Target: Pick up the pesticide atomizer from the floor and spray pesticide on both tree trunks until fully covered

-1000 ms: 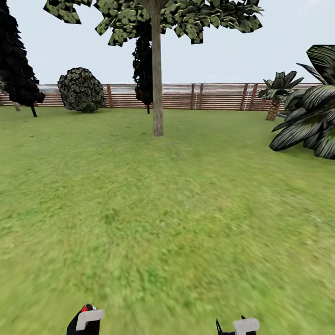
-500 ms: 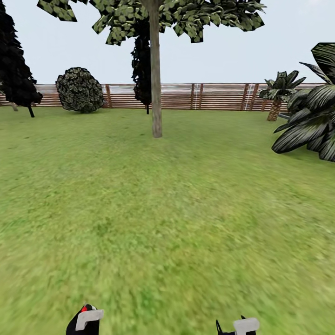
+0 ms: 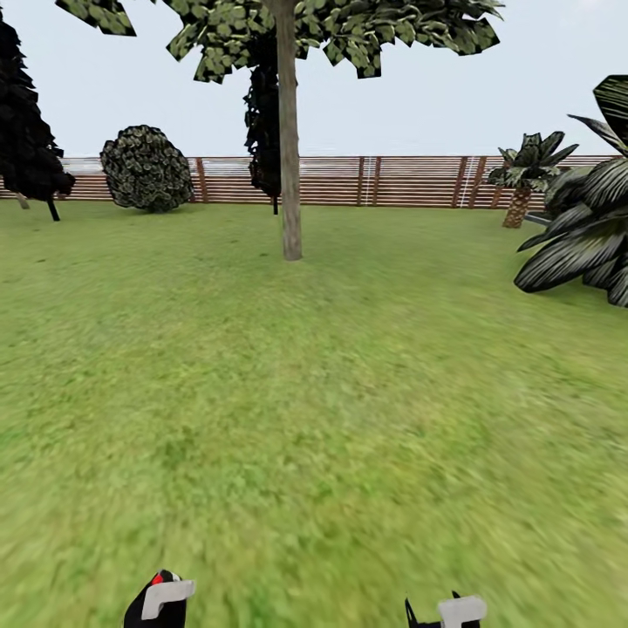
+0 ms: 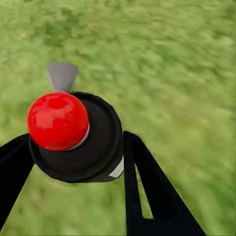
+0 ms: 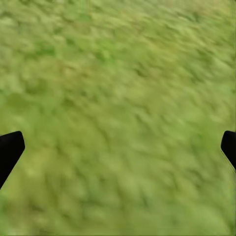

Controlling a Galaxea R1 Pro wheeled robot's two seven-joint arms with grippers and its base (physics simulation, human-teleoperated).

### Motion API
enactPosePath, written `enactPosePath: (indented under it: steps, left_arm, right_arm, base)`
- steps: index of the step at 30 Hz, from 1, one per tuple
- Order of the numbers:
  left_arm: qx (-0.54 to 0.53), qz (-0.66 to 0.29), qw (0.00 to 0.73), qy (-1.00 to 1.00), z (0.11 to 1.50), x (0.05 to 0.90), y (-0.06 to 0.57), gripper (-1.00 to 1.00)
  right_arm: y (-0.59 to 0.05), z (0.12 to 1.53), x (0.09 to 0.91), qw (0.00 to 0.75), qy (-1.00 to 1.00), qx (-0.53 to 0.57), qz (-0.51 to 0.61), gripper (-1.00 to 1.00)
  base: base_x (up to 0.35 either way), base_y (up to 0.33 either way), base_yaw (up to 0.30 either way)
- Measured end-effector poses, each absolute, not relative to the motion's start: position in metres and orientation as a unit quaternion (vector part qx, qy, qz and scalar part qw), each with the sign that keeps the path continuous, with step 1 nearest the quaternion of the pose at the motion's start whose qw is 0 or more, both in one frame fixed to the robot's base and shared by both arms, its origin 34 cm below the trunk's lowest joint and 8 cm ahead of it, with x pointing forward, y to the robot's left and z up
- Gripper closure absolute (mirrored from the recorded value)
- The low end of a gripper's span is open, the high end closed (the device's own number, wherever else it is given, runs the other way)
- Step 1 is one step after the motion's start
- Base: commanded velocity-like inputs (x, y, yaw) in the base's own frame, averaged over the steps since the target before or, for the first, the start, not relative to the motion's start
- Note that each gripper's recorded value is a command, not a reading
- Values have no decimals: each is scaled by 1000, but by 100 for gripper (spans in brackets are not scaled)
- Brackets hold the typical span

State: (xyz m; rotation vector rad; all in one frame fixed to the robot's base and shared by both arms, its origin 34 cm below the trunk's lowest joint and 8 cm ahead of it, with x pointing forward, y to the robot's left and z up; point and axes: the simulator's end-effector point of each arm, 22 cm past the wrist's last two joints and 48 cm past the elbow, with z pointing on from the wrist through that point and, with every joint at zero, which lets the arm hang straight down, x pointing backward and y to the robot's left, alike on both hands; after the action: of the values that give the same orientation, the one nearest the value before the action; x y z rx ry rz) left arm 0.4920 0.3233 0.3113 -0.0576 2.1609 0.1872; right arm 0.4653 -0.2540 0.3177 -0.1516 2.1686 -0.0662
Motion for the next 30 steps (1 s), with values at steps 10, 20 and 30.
enactPosePath:
  steps: [10,20,30]
  left_arm:
    - [-24,76,467,881,311,492,323,100]
    - [-24,76,467,881,311,492,323,100]
    - [-24,76,467,881,311,492,324,100]
  right_arm:
    - [-254,317,465,464,883,-62,-27,-100]
    - [-254,317,465,464,883,-62,-27,-100]
    - [-254,317,465,464,883,-62,-27,-100]
  base:
    - [339,-72,0]
    - [339,-72,36]
    - [339,-72,19]
